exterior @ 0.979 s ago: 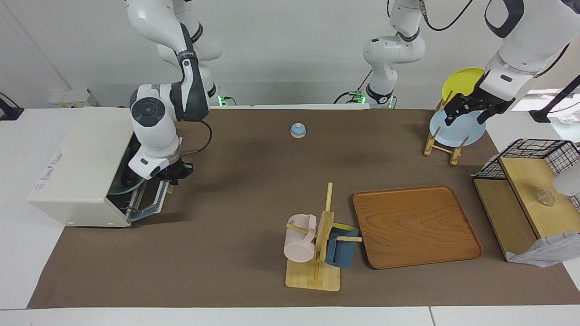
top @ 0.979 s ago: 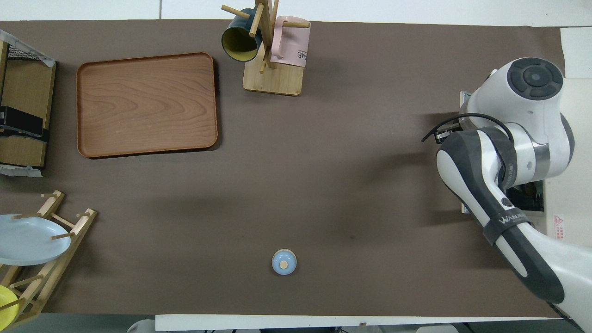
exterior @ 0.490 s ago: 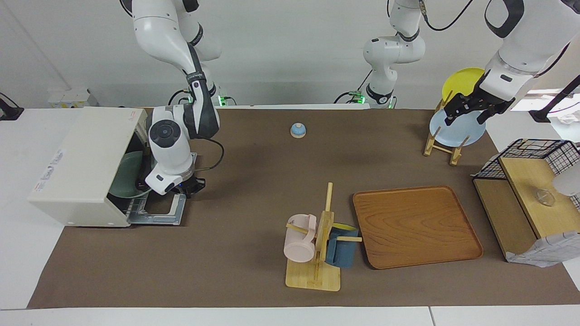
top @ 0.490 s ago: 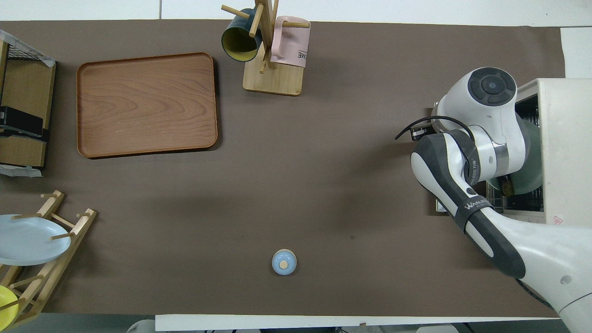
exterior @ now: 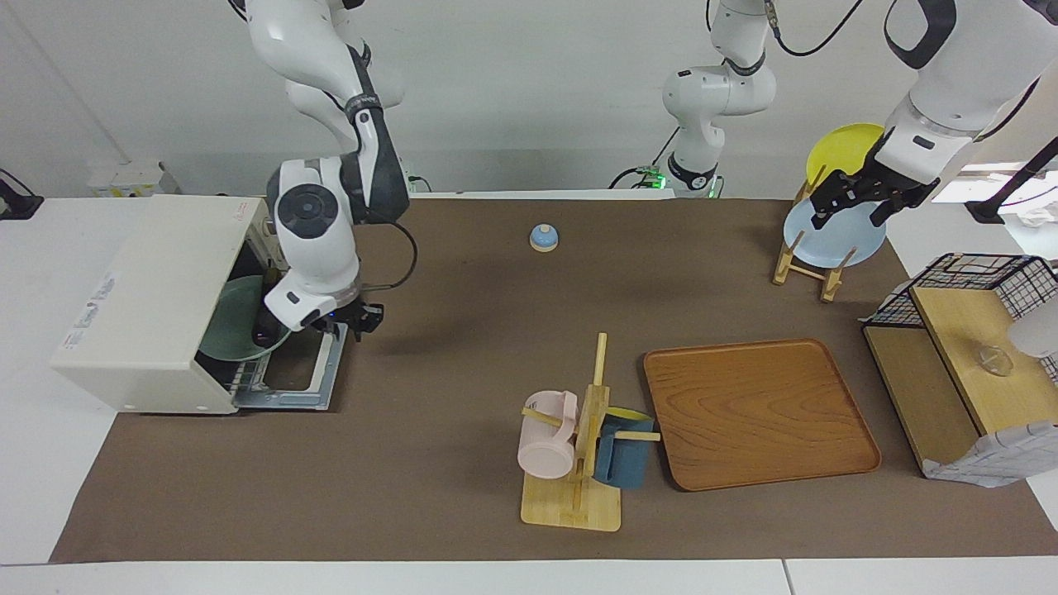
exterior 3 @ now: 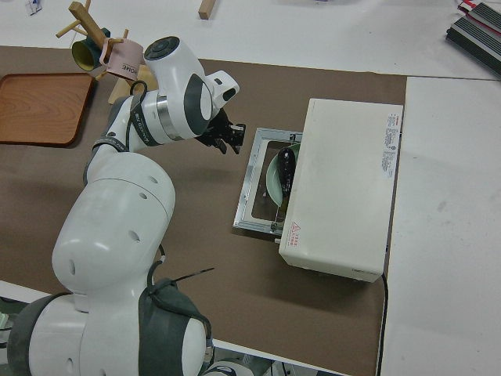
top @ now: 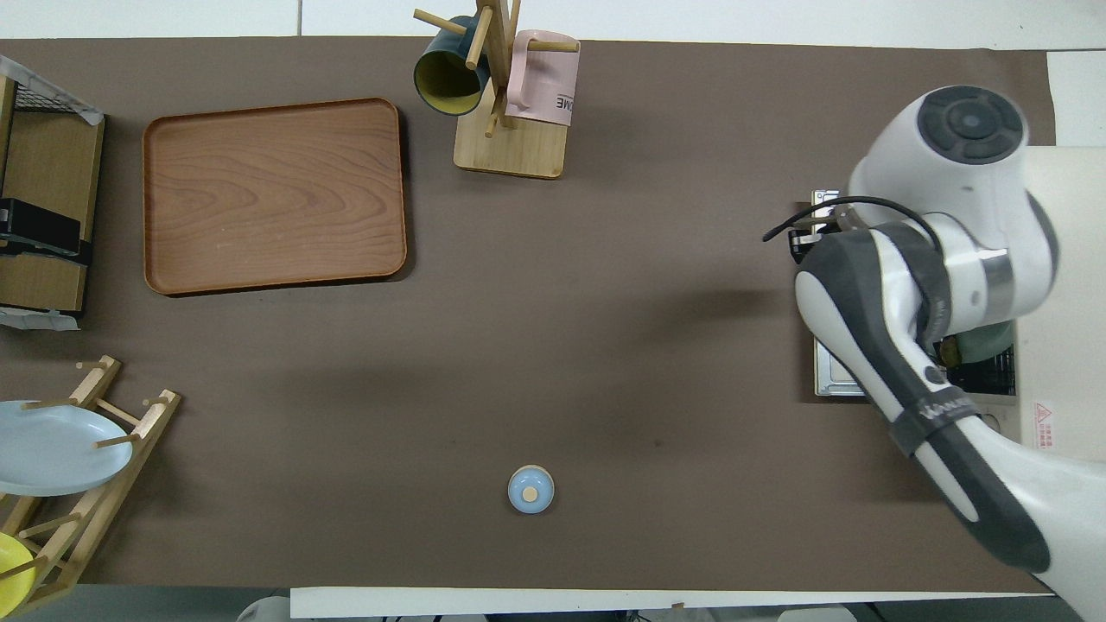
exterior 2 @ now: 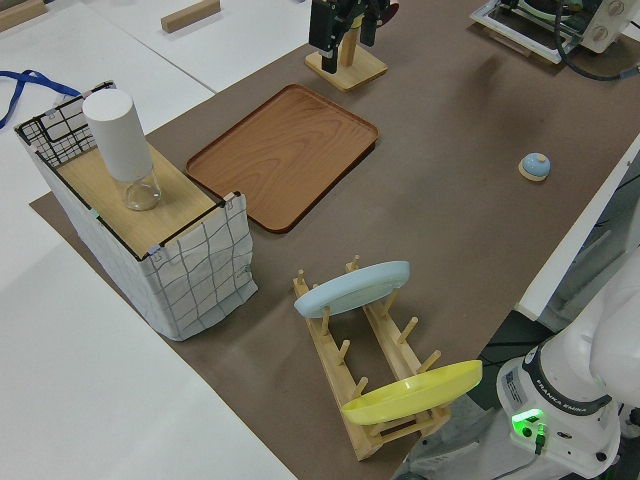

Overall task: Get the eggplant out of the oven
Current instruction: 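Reach into the oven and grasp the pale green plate with the right gripper, then pull the plate out with the right gripper and set it mid-table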

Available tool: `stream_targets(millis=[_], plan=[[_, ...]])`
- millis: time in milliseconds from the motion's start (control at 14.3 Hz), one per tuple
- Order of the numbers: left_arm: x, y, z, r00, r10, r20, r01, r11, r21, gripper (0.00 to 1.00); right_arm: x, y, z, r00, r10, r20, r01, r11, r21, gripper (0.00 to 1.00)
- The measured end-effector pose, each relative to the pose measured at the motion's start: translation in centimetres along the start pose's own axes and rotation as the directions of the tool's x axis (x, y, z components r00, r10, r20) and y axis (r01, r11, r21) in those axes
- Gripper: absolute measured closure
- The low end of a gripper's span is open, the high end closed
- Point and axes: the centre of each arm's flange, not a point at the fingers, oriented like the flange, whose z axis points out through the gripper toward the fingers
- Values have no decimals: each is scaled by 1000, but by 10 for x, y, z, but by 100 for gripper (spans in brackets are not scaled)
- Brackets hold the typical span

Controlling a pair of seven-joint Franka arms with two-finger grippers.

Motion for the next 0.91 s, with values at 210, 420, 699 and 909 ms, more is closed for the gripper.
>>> stream_targets(millis=[210,420,699,909], plan=[[0,0,0,1000,0,0,0,1000,0,0,-8,41,13,999,24,29,-24,1000,9,50],[0,0,0,1000,0,1,0,1000,0,0,-13,55,41,1000,-5,29,4,1000,19,51],[0,0,0,1000,1,1,-1,1000,0,0,-18,57,54,999,-30,23,29,999,17,58],[0,0,0,1000,1,2,-1,1000,0,0,-20,46,52,995,-104,8,104,993,-56,96]])
